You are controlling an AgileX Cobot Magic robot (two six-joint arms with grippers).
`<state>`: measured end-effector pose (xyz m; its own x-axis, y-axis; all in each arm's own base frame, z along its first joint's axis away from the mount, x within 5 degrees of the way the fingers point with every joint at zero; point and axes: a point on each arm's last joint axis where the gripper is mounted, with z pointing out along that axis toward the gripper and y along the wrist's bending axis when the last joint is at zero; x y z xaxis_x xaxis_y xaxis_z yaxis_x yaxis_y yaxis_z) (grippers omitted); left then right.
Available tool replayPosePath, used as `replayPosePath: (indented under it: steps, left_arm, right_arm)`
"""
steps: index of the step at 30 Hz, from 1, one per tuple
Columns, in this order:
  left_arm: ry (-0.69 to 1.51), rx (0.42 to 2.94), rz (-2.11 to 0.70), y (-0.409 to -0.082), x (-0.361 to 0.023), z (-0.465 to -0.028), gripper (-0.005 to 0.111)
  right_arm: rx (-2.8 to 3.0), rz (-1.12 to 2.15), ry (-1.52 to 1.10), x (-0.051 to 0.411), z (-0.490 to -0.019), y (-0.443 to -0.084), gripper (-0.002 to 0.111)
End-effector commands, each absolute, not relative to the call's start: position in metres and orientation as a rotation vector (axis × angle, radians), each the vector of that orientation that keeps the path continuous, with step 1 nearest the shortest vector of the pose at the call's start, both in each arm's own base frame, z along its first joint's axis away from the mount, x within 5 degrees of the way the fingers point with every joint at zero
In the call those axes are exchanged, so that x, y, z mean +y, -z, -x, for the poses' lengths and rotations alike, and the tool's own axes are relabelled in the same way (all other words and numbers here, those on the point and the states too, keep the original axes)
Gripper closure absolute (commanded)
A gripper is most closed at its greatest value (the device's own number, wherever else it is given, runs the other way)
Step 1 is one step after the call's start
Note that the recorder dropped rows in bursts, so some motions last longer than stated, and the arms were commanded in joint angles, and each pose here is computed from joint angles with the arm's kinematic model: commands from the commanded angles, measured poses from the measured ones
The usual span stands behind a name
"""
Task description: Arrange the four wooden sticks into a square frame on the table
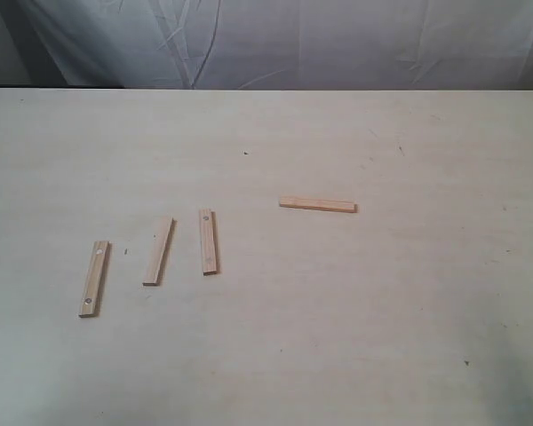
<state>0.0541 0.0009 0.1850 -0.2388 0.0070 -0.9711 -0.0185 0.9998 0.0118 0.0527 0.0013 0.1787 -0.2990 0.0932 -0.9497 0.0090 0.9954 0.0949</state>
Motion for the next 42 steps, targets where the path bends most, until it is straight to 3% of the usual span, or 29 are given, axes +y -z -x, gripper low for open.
replayPosePath:
  steps: [1, 19, 30, 42]
  left_arm:
    - [-0.021, 1.797, 0.012, -0.185, 0.001, -0.054, 0.107]
    - [-0.021, 1.797, 0.012, -0.185, 0.001, -0.054, 0.107]
    - [-0.021, 1.797, 0.012, -0.185, 0.001, -0.054, 0.107]
    - [-0.021, 1.797, 0.012, -0.185, 0.001, -0.054, 0.107]
  right_arm:
    - [1.861, -0.074, -0.077, 0.001, -0.053, -0.179, 0.109]
    - [1.839, -0.072, -0.076, 0.001, -0.053, -0.181, 0.109]
    - [1.413, -0.06, -0.088, 0.001, -0.055, -0.219, 0.109]
    - [1.382, -0.056, -0.085, 0.001, -0.055, -0.222, 0.109]
